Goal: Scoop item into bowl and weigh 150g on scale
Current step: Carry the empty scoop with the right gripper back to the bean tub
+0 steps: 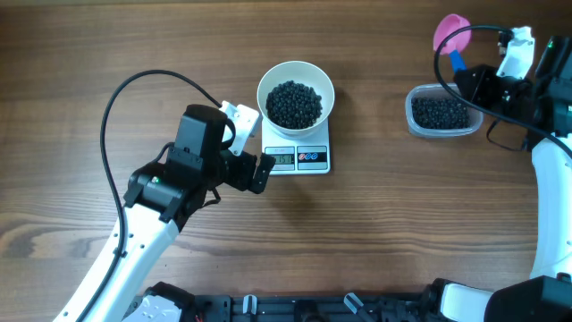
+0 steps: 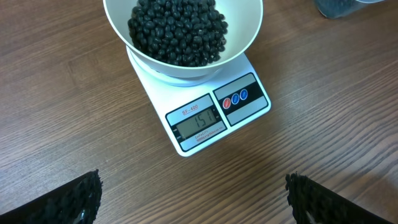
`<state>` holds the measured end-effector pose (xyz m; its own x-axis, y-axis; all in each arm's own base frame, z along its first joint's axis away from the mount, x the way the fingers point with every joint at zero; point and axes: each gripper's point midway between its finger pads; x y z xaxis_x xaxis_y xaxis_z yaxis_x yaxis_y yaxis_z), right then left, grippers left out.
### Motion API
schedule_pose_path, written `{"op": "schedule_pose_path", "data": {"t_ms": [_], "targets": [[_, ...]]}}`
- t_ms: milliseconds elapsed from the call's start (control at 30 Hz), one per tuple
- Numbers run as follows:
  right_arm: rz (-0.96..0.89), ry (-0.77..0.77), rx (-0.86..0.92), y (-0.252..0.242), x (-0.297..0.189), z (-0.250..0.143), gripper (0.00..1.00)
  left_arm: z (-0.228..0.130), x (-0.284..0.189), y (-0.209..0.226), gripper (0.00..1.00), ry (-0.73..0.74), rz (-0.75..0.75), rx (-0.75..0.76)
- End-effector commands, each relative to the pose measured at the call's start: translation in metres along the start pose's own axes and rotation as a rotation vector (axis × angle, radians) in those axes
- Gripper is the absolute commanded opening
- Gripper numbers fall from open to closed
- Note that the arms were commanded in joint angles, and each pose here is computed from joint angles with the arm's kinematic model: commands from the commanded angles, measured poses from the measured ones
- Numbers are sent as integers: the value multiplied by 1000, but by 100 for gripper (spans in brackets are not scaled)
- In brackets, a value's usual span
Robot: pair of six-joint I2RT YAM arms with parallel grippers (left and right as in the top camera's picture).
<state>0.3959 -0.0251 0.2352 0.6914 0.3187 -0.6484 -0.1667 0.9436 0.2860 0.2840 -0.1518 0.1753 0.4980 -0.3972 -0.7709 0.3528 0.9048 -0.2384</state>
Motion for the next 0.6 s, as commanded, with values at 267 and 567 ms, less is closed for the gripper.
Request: {"op": "schedule_pose_path", "data": {"t_ms": [267,567], "targets": [[177,-60,-18,36,-11,14,4,-3,2,-4,100,9,-18,4],[216,-63,-52,53,-7,16,4,-3,2,-4,100,9,-17,4]]}}
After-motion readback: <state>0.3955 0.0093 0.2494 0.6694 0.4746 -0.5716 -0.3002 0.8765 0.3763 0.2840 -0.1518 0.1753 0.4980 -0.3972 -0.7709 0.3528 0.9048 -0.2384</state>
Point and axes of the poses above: each gripper's point midway between its finger pads, its own x axis out along the fingers, its own y axis along the line the jaws close on, z = x × y, and after that the axes turned 10 degrees about -x, right-handed
